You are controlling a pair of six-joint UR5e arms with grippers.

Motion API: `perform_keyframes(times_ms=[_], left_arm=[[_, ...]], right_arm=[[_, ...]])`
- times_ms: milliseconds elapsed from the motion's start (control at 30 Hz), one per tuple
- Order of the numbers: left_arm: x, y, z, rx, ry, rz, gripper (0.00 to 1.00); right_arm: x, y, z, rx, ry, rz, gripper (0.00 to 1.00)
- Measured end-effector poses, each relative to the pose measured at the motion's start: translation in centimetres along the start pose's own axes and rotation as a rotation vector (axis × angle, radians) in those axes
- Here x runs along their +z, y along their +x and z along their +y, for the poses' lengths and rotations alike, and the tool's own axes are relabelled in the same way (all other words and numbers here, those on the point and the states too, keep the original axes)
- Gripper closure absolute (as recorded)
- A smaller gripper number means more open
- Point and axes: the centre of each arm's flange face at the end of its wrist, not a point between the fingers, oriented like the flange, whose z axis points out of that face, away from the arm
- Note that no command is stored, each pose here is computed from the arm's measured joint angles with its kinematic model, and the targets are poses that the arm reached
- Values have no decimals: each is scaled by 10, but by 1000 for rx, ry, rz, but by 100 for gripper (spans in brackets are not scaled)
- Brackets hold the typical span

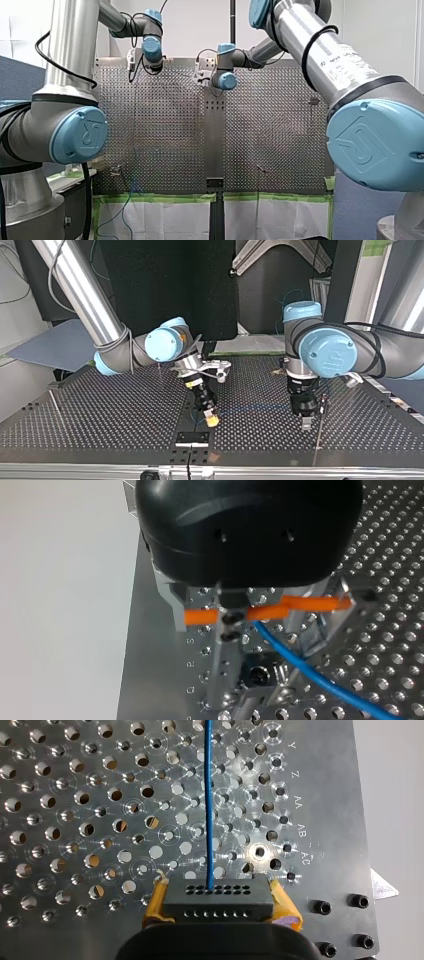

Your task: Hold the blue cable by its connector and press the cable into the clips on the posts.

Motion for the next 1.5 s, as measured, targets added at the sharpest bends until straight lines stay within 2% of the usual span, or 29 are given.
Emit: perform_keyframes(times_ms=[33, 67, 200, 400, 600, 833, 1000, 1167, 1233, 1367, 1500], left_arm=[[0, 0, 0, 2, -4, 0, 97], [0, 0, 0, 4, -9, 1, 100], [-2, 0, -1, 14, -14, 2, 100], [-5, 6, -7, 32, 26, 14, 100], [-9, 11, -12, 25, 45, 26, 100], [-15, 26, -20, 28, 64, 33, 100], [-20, 45, -27, 24, 73, 37, 100], [-21, 74, -39, 31, 81, 61, 100], [-21, 91, -46, 41, 91, 78, 100], [-24, 126, -58, 52, 100, 112, 100], [-28, 159, -68, 63, 107, 144, 100]], right_arm=[[0, 0, 0, 0, 0, 0, 100], [0, 0, 0, 0, 0, 0, 100], [0, -1, 0, 0, 0, -2, 100], [0, -3, 1, 0, -1, -4, 100], [0, -6, 2, -1, -3, -9, 100], [-10, -24, 9, 1, -17, -52, 100], [-20, -30, 14, -7, -46, -74, 100], [-32, -26, 8, -39, -78, -78, 100], [-36, -25, 6, -45, -92, -75, 100], [-45, -34, 5, -46, -129, -72, 100], [-52, -46, 8, -40, -166, -69, 100]])
